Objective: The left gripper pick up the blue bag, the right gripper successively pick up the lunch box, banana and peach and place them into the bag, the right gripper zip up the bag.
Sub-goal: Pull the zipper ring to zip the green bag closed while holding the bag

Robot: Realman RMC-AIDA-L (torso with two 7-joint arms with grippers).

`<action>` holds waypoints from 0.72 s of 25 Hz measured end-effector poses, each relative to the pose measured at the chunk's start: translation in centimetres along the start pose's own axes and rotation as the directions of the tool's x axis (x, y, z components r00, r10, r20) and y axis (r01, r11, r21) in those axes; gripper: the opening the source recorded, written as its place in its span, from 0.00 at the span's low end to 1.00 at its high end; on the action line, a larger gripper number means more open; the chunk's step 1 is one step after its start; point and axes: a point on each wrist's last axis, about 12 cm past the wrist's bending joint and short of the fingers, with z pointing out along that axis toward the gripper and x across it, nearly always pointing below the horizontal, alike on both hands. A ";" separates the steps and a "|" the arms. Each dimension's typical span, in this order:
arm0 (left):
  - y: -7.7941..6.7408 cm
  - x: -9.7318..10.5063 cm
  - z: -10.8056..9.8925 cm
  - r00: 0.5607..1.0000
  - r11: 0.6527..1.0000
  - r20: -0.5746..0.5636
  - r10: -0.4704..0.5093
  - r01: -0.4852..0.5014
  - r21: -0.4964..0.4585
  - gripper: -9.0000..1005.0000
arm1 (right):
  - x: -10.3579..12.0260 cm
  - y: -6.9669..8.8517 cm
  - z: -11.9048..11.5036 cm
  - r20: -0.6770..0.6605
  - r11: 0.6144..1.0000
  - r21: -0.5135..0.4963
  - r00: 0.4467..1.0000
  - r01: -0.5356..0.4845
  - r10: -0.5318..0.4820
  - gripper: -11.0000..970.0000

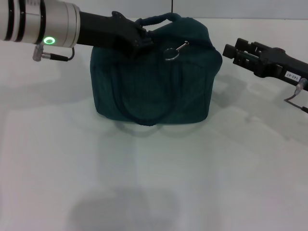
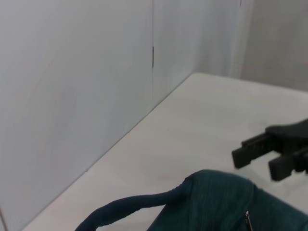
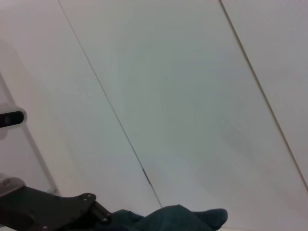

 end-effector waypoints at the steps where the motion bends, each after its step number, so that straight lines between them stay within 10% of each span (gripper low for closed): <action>1: 0.0 0.0 0.0 0.999 0.999 0.006 -0.033 0.033 0.003 0.19 | 0.0 0.0 0.0 0.001 1.000 0.001 1.000 0.003 -0.003 0.51; 7: 0.0 -0.7 -0.9 0.971 0.971 0.018 -0.238 0.238 0.000 0.12 | -0.8 0.2 1.3 -0.004 0.999 -0.024 1.000 0.025 -0.025 0.51; 18: -2.2 -1.6 -1.5 0.956 0.952 -0.003 -0.294 0.293 0.094 0.05 | -1.8 0.1 4.1 -0.057 0.997 -0.012 0.996 0.073 -0.074 0.50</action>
